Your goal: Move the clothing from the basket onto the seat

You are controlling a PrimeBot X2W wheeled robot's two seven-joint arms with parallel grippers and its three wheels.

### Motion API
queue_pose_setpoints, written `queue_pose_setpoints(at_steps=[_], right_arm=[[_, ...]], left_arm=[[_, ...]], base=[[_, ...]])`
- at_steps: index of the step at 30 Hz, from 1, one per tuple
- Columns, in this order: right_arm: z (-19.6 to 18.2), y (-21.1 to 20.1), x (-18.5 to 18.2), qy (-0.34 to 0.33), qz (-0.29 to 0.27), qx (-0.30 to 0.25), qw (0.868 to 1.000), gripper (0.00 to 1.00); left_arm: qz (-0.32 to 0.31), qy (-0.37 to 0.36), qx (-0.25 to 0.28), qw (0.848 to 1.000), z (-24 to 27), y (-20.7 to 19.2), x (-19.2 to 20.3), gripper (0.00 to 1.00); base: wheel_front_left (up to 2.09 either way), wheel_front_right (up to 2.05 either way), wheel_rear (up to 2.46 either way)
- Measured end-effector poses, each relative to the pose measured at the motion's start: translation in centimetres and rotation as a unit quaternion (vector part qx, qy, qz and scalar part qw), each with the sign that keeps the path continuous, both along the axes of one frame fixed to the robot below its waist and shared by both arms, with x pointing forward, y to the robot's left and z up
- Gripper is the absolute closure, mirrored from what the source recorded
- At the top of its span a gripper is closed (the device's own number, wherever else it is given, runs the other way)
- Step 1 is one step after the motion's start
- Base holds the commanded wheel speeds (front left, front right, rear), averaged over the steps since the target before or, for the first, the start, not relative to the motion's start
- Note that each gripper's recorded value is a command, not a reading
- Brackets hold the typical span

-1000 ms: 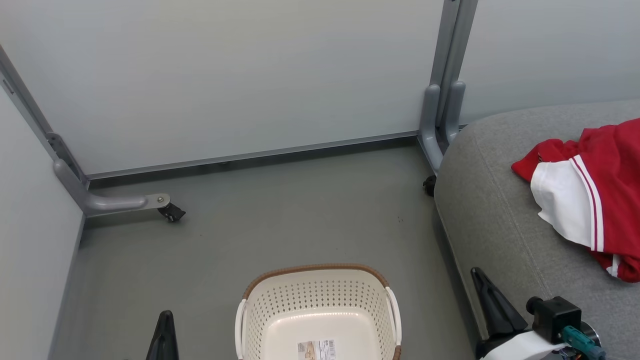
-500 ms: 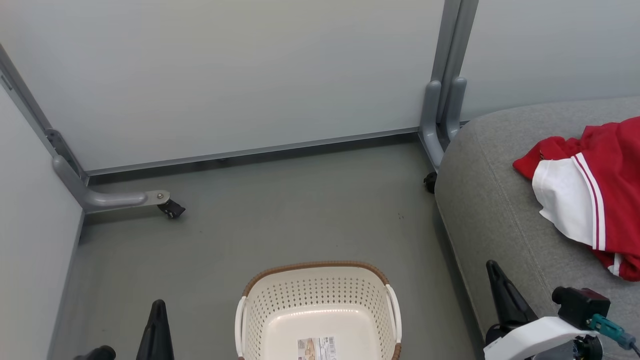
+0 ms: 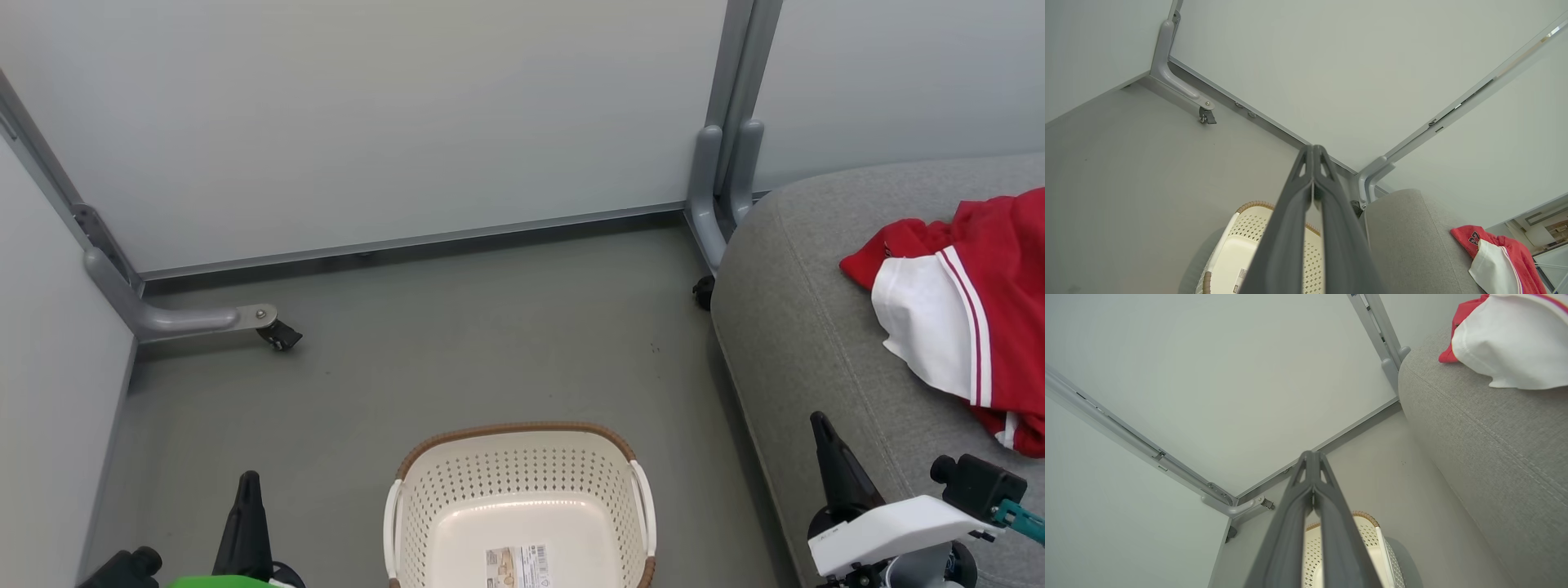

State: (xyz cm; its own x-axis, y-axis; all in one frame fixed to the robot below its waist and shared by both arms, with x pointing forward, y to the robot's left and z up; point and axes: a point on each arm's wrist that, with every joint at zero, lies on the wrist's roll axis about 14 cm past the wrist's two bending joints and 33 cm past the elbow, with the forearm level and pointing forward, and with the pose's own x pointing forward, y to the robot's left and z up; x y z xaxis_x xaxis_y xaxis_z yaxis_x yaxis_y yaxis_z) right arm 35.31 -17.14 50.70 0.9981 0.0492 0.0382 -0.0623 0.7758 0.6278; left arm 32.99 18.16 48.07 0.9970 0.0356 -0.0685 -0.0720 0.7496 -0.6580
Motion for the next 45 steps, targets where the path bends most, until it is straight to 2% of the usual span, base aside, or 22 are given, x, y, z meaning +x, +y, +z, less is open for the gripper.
queue_pose_setpoints(at_steps=[21,45], right_arm=[[-0.2,-1.1,1.0,0.020,-0.013,0.135,0.991,1.00],[-0.3,-1.9,2.0,0.030,-0.019,0.258,0.966,1.00]], left_arm=[[0.004,0.001,-0.131,0.991,0.4,0.4,1.7,1.00],[0.005,-0.005,-0.249,0.968,0.9,0.9,3.3,1.00]], base=[[0.00,0.00,0.00],[0.00,0.00,0.00]])
